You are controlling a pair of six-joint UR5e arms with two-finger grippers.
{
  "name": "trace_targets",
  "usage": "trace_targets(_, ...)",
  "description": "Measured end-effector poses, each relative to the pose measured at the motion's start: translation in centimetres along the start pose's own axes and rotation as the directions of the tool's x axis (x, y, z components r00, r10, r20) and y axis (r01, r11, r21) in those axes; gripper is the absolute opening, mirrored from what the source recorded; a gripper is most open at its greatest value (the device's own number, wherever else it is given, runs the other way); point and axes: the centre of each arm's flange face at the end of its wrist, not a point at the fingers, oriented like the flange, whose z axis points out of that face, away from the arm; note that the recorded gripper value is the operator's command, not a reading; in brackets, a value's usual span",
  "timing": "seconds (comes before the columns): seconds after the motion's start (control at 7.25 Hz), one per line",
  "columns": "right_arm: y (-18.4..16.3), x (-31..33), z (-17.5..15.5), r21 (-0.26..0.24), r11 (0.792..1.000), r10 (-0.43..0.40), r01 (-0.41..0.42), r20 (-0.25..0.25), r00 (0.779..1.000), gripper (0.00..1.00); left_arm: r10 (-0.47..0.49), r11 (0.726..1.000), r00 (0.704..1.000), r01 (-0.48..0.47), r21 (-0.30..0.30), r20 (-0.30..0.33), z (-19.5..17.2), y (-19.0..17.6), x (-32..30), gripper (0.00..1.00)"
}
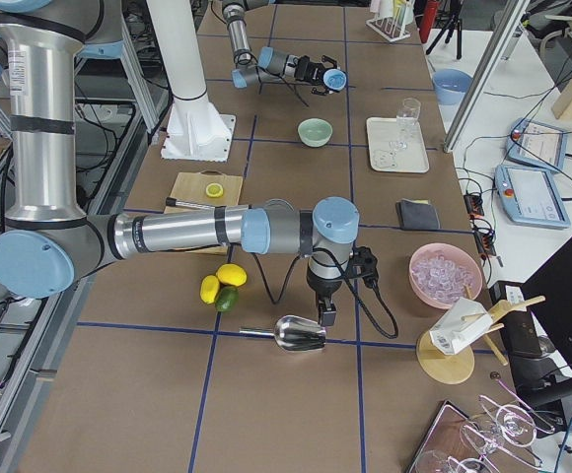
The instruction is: Pour ice into bowl
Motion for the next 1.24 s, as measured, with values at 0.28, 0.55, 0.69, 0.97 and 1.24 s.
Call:
trace_targets(0.28, 0.5, 0.3, 0.3, -0.006, 1.0, 0.009, -0.009, 0.0, 1.0, 1.0, 0.237, 0.971, 0.971, -0.235, -0.051, 0.027, -0.6, -1.8, 1.2, 0.0)
trace_targets(0.55, 0.6, 0.4, 0.4, -0.008, 1.0, 0.011, -0.011, 0.0, 1.0, 1.0, 0.473, 0.877, 0.88, -0.467, -0.116, 0.039, -0.8, -3.7, 1.4, 0.0)
trace_targets(0.69, 0.7, 0.5, 0.5, -0.01, 1.0, 0.015, -0.015, 0.0, 1.0, 1.0, 0.575, 0.812, 0.817, -0.566, -0.14, 0.033, -0.9, -5.0, 1.4, 0.0)
trace_targets(0.97, 1.1, 0.8, 0.8, -0.019, 1.0, 0.024, -0.024, 0.001, 1.0, 1.0, 0.748, 0.655, 0.664, -0.734, -0.178, 0.015, -1.1, -6.2, 1.6, 0.0)
trace_targets(1.24, 1.4, 1.4, 1.4, -0.03, 0.999, 0.037, -0.037, 0.001, 0.999, 1.0, 0.843, 0.527, 0.538, -0.827, -0.199, -0.002, -2.5, -6.2, 2.7, 0.0)
